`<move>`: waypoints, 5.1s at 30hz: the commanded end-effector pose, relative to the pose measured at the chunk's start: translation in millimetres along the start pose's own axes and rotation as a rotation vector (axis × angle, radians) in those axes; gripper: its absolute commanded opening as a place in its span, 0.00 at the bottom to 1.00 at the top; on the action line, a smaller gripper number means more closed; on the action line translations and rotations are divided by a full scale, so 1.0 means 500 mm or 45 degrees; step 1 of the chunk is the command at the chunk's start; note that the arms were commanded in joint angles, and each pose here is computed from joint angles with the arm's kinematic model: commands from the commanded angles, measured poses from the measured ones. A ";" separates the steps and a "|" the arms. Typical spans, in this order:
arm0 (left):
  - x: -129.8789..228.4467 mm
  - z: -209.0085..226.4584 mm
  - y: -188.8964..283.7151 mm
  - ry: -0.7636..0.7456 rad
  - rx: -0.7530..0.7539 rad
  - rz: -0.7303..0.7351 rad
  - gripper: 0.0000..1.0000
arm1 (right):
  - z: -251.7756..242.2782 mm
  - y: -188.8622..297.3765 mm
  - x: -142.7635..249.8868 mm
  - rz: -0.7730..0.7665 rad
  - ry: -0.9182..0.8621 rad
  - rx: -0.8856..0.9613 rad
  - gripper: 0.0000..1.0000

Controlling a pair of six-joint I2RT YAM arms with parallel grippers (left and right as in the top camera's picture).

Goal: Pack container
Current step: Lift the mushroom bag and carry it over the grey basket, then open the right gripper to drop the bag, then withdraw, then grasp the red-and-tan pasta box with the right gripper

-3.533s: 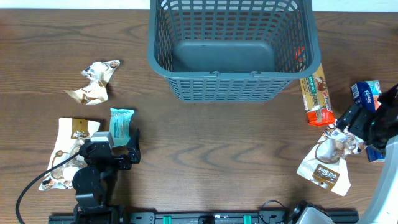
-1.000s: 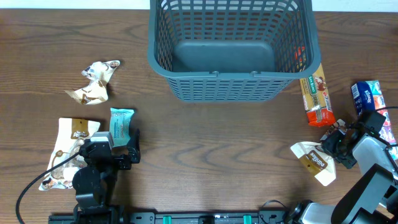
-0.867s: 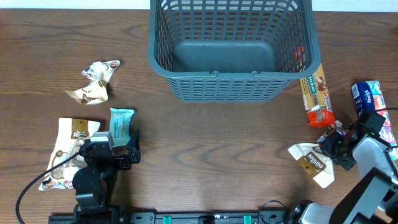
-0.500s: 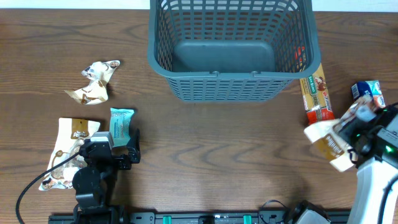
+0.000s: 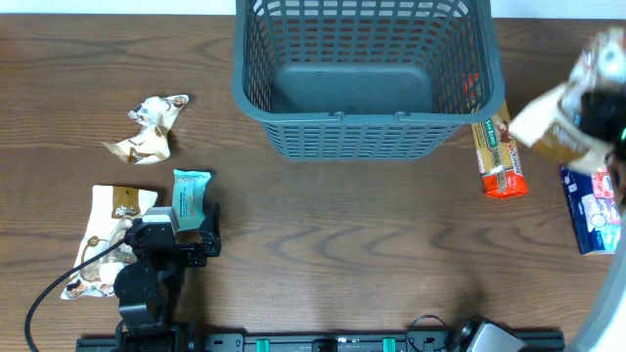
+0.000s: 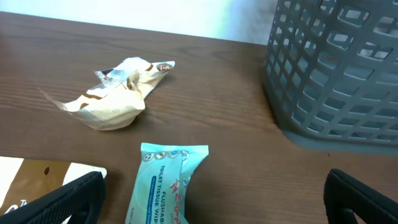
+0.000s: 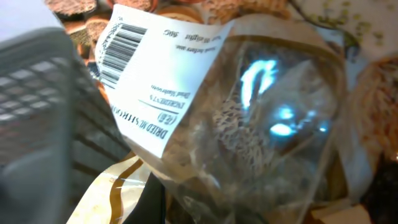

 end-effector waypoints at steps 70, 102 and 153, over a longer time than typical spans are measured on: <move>0.022 -0.007 -0.006 0.025 0.046 0.037 0.99 | 0.580 -0.195 0.139 0.365 1.437 -0.826 0.72; 0.022 -0.007 -0.006 0.024 0.045 0.036 0.99 | 0.035 -0.229 0.038 0.761 0.298 0.062 0.93; 0.022 -0.007 -0.006 0.025 0.045 0.035 0.99 | -0.138 -0.512 0.458 1.280 0.236 0.201 0.96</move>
Point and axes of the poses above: each gripper's point midway between its finger pads, its own y axis back along the fingers, its own z axis along the line the jaws close on, x = y × z, the point moved 5 cm from there along y, back along the fingers, and after that the axes turned 6 degrees about -y, right-handed, at the moved point
